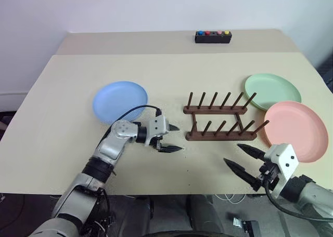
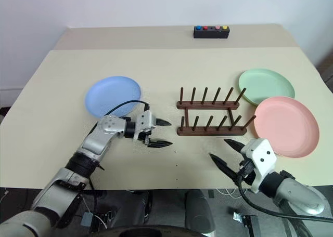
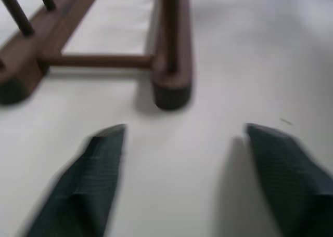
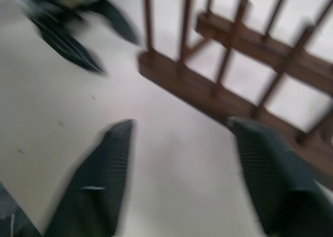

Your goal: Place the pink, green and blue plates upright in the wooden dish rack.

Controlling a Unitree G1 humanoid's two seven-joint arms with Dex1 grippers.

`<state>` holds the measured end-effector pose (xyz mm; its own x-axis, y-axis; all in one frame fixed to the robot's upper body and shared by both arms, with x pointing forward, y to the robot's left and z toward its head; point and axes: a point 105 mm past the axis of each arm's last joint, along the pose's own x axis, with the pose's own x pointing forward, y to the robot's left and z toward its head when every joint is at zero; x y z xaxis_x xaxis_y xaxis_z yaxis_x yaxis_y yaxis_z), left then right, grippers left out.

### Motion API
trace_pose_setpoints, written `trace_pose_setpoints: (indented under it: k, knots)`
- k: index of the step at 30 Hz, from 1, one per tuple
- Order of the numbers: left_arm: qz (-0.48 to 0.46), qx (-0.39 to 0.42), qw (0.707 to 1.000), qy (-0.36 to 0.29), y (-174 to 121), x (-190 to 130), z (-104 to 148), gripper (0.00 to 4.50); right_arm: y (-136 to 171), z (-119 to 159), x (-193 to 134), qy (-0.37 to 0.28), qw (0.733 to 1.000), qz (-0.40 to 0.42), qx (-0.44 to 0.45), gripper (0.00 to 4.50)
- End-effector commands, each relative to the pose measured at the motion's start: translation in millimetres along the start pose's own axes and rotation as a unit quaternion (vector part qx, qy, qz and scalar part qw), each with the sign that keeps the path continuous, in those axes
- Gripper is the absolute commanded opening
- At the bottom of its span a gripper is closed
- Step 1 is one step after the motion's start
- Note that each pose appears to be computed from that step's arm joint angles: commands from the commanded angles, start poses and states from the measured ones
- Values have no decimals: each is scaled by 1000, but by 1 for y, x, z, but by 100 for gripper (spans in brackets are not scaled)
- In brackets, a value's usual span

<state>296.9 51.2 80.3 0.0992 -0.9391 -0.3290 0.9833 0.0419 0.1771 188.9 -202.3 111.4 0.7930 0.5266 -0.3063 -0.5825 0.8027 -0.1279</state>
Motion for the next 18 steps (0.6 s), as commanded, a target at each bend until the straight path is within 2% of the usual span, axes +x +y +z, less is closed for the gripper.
trace_pose_setpoints:
  k: [1, 3, 4, 8, 18]
  knots:
    - [-30, 1, 999, -20, -16, -3, 13, 152, -9, -6, -5, 12, 1000, -23, -3, 105]
    - [-33, 0, 999, -17, -20, 1, 13, 48, -15, -14, -7, 27, 999, -34, 0, 3]
    - [-34, -2, 999, -15, -21, 3, 14, 6, -18, -18, -8, 35, 999, -39, 1, 0]
    - [-33, 4, 999, -16, -23, 25, 22, 6, -43, -41, -10, 88, 991, -94, -31, 0]
    - [-10, 0, 1000, -8, -15, 53, 28, 6, -80, -45, 8, 94, 981, -162, -53, 0]
